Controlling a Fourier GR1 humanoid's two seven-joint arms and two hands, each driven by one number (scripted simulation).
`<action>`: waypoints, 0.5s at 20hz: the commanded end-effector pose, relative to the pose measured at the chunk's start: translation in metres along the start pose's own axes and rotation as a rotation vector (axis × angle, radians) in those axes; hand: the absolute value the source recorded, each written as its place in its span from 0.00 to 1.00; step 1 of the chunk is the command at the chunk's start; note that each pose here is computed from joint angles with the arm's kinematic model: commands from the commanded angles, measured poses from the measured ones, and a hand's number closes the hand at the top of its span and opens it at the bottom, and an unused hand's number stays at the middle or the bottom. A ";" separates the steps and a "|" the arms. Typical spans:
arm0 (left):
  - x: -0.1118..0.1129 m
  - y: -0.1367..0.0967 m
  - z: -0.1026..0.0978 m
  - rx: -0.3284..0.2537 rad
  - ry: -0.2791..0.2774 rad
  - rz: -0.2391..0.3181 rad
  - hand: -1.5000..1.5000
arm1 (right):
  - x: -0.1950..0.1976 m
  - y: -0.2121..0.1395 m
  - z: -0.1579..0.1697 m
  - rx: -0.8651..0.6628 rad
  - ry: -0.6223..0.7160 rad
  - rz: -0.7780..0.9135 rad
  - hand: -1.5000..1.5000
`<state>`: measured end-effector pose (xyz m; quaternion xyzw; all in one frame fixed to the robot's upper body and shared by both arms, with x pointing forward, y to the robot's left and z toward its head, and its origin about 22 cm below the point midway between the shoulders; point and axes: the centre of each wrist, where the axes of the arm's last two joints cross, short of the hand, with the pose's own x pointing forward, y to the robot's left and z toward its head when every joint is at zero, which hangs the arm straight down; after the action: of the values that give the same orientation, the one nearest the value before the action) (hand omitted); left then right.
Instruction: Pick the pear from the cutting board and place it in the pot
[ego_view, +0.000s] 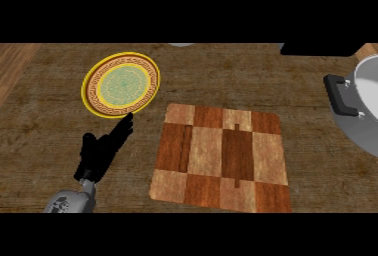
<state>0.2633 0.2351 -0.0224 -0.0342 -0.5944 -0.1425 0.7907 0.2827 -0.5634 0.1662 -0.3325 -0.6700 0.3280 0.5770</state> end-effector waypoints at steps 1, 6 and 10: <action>0.000 -0.009 -0.003 -0.004 0.013 0.013 0.50 | 0.022 0.028 -0.040 0.040 -0.019 0.047 1.00; 0.010 -0.002 0.001 -0.001 -0.012 -0.021 0.50 | 0.027 0.057 -0.052 0.075 0.023 0.388 1.00; 0.004 0.002 0.003 -0.014 0.002 -0.002 0.50 | 0.030 0.085 -0.064 0.146 0.093 0.522 1.00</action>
<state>0.2685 0.2321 -0.0185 -0.0355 -0.5967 -0.1450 0.7885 0.3356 -0.5061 0.1356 -0.4342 -0.5575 0.4571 0.5401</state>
